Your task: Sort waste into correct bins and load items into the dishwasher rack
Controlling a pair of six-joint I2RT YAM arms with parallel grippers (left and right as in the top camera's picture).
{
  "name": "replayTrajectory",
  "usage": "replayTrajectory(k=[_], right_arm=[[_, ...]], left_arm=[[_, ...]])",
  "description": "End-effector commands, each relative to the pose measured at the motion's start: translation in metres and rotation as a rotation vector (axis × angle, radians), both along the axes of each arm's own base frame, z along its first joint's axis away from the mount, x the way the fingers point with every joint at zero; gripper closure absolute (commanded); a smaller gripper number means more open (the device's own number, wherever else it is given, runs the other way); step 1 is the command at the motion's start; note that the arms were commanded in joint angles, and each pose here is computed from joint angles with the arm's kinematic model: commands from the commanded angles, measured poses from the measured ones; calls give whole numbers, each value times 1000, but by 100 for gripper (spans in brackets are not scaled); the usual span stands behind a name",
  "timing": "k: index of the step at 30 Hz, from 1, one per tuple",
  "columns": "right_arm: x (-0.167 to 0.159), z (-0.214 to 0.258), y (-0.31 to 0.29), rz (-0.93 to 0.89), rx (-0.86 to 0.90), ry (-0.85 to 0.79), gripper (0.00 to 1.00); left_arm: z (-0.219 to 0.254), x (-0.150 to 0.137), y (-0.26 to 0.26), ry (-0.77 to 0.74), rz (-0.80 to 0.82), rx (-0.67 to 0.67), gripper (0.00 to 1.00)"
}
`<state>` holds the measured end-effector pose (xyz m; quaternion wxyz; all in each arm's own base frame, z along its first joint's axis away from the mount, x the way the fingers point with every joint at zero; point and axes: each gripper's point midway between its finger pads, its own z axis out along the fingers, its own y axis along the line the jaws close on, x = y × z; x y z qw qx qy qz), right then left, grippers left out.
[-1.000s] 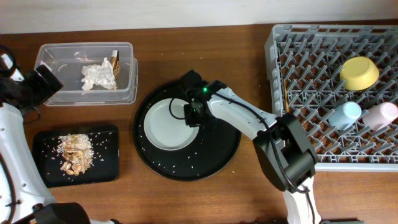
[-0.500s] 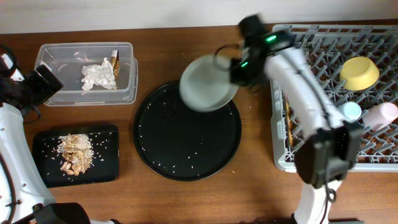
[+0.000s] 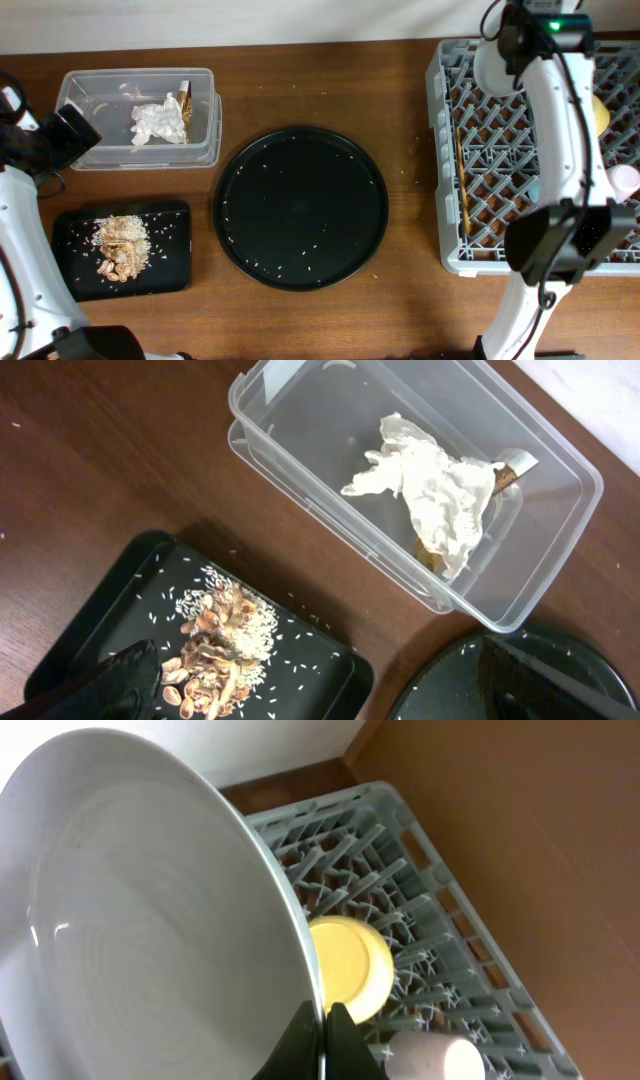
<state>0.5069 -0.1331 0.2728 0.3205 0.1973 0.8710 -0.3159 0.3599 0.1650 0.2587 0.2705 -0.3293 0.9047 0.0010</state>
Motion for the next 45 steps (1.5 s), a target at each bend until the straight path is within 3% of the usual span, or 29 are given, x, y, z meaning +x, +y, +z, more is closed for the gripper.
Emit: replayTrajectory(k=[1, 11, 12, 13, 14, 16, 18, 20, 24, 26, 29, 32, 37, 40, 45], right_arm=[[9, -15, -10, 17, -95, 85, 96], [23, -53, -1, 82, -111, 191, 95], [21, -55, 8, 75, -85, 180, 83], [17, -49, 17, 56, -62, 143, 57], [16, -41, 26, 71, -60, 130, 19], [4, -2, 46, 91, -43, 47, 1], [-16, 36, 63, 155, 44, -27, 2], [-57, 71, 79, 195, 184, -92, 2], [-168, 117, 106, 245, 428, -126, 2], [-214, 111, 115, 266, 494, -31, 2], [-265, 106, 146, 439, 620, 17, 2], [-330, 47, 170, 480, 782, 152, 2], [-364, -24, 170, 401, 833, 355, 2], [-354, -37, 171, 362, 843, 438, 2], [-313, -36, 183, 442, 873, 350, 2]], left_arm=[[5, -1, 0, -13, -13, 12, 1], [5, -1, 0, -13, -13, 12, 1], [5, -1, 0, -13, -13, 12, 1], [5, -1, 0, -13, -13, 12, 1], [5, -1, 0, -13, -13, 12, 1], [5, -1, 0, -13, -13, 12, 1], [5, -1, 0, -13, -13, 12, 1], [5, -1, 0, -13, -13, 12, 1], [5, -1, 0, -13, -13, 12, 1], [5, -1, 0, -13, -13, 12, 1], [5, -1, 0, -13, -13, 12, 1], [5, -1, 0, -13, -13, 12, 1], [5, -1, 0, -13, -13, 12, 1], [5, -1, 0, -13, -13, 12, 1], [5, -1, 0, -13, -13, 12, 1]])
